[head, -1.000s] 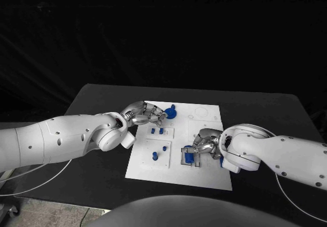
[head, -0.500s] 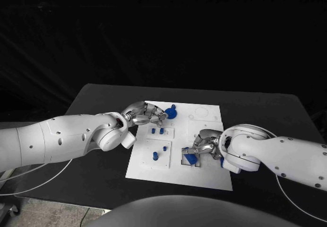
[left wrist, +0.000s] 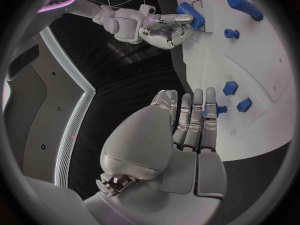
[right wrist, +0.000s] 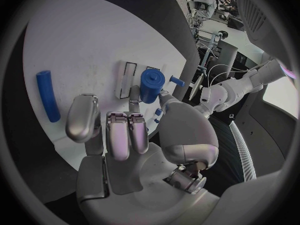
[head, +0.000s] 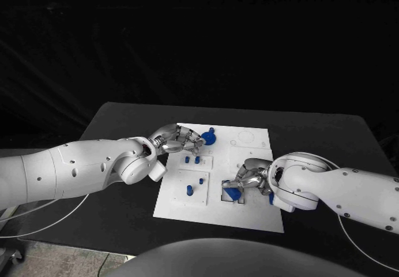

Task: Assemble the parts on the task board

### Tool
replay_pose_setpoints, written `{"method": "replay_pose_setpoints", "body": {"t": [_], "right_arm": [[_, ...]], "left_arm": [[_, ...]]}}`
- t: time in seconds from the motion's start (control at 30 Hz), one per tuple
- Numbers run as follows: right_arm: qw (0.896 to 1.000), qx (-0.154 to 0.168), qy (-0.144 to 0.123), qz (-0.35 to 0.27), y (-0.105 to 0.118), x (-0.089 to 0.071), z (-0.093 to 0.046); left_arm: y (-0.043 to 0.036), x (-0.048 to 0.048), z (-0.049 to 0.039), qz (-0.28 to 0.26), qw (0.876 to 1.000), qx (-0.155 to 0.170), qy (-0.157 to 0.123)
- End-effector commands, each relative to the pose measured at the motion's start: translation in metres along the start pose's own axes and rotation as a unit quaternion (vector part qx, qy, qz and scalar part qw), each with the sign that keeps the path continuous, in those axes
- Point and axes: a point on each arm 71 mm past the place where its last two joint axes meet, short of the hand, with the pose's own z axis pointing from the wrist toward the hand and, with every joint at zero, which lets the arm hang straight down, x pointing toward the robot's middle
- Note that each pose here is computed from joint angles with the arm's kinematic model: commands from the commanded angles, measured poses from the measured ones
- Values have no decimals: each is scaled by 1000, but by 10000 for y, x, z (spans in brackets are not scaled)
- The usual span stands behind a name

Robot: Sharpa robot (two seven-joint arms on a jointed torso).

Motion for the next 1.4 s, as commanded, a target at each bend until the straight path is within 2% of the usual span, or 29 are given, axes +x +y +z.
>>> {"method": "replay_pose_setpoints", "body": {"t": [0.03,0.33,0.67,0.87,1.0,1.1,1.4], "right_arm": [[1000,17,-2,-9,-72,14,7],[1000,12,-19,1,-81,-18,-48],[1000,12,-20,-6,-94,-107,-112],[999,-30,-41,-3,-62,-139,-173],[994,-79,-64,-34,-9,-149,-239],[990,-102,-74,-62,31,-128,-278],[986,-118,-70,-92,65,-38,-285]], "left_arm": [[-4,26,6,-5,1000,2,11],[0,25,8,-5,1000,0,11],[6,25,17,-4,1000,-2,13],[7,27,17,-5,1000,-3,13],[7,29,18,-2,1000,-3,15],[9,28,18,-1,1000,-3,16],[14,31,16,0,1000,-4,18]]}}
